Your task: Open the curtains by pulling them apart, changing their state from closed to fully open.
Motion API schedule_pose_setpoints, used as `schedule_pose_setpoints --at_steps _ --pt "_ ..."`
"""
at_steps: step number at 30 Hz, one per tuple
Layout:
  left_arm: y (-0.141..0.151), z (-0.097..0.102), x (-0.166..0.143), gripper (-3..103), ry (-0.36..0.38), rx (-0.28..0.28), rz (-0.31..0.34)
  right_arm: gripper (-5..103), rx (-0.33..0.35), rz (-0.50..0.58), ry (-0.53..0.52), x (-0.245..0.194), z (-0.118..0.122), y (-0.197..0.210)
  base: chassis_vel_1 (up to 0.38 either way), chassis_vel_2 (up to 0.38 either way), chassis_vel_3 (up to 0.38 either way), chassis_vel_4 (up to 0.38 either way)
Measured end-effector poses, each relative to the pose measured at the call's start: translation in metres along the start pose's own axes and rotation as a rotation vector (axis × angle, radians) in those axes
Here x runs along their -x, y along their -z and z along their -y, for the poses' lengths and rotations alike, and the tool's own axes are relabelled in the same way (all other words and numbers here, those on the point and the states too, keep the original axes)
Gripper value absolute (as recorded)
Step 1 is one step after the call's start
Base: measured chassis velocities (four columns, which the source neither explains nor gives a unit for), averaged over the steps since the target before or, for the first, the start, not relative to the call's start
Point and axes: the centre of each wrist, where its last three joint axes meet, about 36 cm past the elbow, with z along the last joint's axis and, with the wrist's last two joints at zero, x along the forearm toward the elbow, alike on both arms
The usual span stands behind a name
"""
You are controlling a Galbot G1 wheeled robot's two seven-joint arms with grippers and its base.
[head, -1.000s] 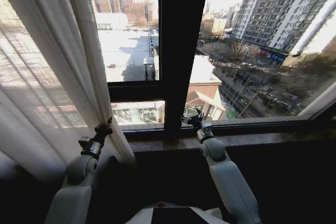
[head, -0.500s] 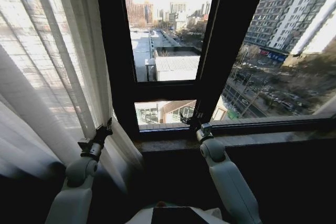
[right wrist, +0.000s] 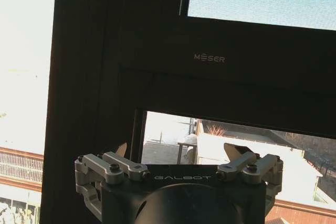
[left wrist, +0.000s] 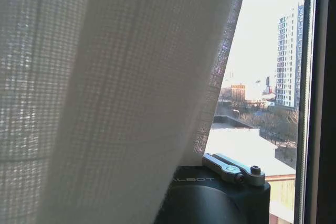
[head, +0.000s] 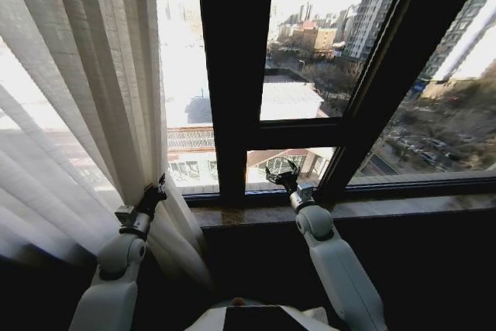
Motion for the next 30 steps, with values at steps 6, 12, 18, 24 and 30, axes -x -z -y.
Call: schedule_pose_setpoints --at_steps 6,12,18,24,30 --pt "0.0 0.0 -0.002 0 0.005 -0.002 -0.001 100 0.0 -0.001 0.004 -0.002 -0.001 0.0 0.359 0.36 -0.365 -0.331" --pt "-0.001 0.001 -0.002 0 0.01 -0.003 0.0 100 0.001 -0.004 0.009 -0.003 -0.003 -0.002 0.346 0.362 -0.371 -0.363" --pt "-0.001 0.005 -0.004 0 0.014 -0.006 0.0 100 -0.001 -0.008 0.01 -0.005 -0.002 -0.003 0.345 0.358 -0.364 -0.353" --pt "0.0 0.003 -0.008 0 0.023 -0.002 0.002 100 0.004 -0.01 0.011 -0.005 -0.003 -0.005 0.35 0.359 -0.355 -0.341" --pt "0.0 0.004 -0.012 0 0.027 -0.006 0.004 100 0.007 -0.006 0.014 -0.006 -0.005 -0.004 0.361 0.35 -0.339 -0.346"
